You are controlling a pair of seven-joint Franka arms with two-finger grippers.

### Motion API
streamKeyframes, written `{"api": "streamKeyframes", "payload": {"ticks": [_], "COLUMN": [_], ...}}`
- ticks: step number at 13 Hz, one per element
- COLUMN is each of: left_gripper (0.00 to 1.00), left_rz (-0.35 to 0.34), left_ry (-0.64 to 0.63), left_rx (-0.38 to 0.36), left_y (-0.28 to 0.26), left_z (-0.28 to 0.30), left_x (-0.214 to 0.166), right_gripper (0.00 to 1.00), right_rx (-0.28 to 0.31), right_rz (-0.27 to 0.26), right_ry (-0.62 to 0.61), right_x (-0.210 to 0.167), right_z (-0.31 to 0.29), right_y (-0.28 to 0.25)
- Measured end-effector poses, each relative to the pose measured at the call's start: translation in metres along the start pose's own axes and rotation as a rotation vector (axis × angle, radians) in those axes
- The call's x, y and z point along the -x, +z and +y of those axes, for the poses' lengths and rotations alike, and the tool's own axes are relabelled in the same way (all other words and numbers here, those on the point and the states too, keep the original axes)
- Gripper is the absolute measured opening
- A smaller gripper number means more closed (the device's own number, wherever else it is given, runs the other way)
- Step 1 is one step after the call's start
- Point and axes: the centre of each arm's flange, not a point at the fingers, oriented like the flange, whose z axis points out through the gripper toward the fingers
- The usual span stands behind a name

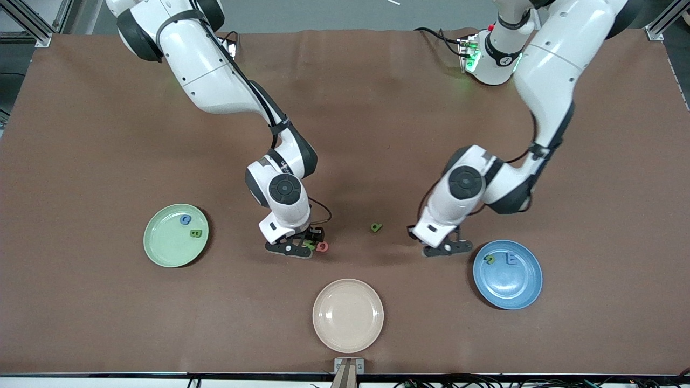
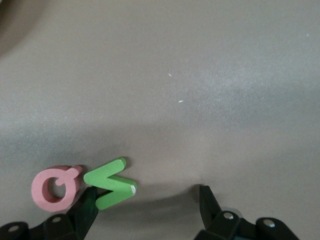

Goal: Sort upper and lower case letters into plates
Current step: 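Place the x in the blue plate while the right gripper grasps N, then drop the N in the green plate while the left gripper returns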

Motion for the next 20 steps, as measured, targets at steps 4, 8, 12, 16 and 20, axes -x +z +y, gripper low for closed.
{"api": "streamKeyframes", "payload": {"ticks": [4, 8, 12, 16, 20], "left_gripper": [0.26, 0.26, 0.26, 0.4, 0.8], "left_rz": [0.012, -0.018, -0.057, -0.074, -0.065], "left_ry": [0.101, 0.167, 0.172, 0.163, 0.159], "left_rx": [-0.027, -0.051, -0.05, -0.048, -0.039], "left_y": [-0.012, -0.004, 0.015, 0.025, 0.021], "left_z": [-0.091, -0.168, -0.189, -0.195, -0.188], "left_x": [-0.042, -0.058, -0.053, -0.051, -0.052], "right_gripper": [0.78, 0.48, 0.34, 0.34, 0.34], "right_rx": [-0.025, -0.038, -0.04, -0.006, -0.061], "right_rz": [0.036, 0.052, 0.054, 0.034, -0.071], "right_ry": [-0.047, -0.082, -0.08, -0.145, -0.241], "right_x": [0.003, 0.003, 0.001, -0.042, -0.112], "right_z": [-0.01, -0.016, -0.015, 0.041, 0.197], "right_y": [-0.001, -0.006, -0.008, -0.005, -0.038]}}
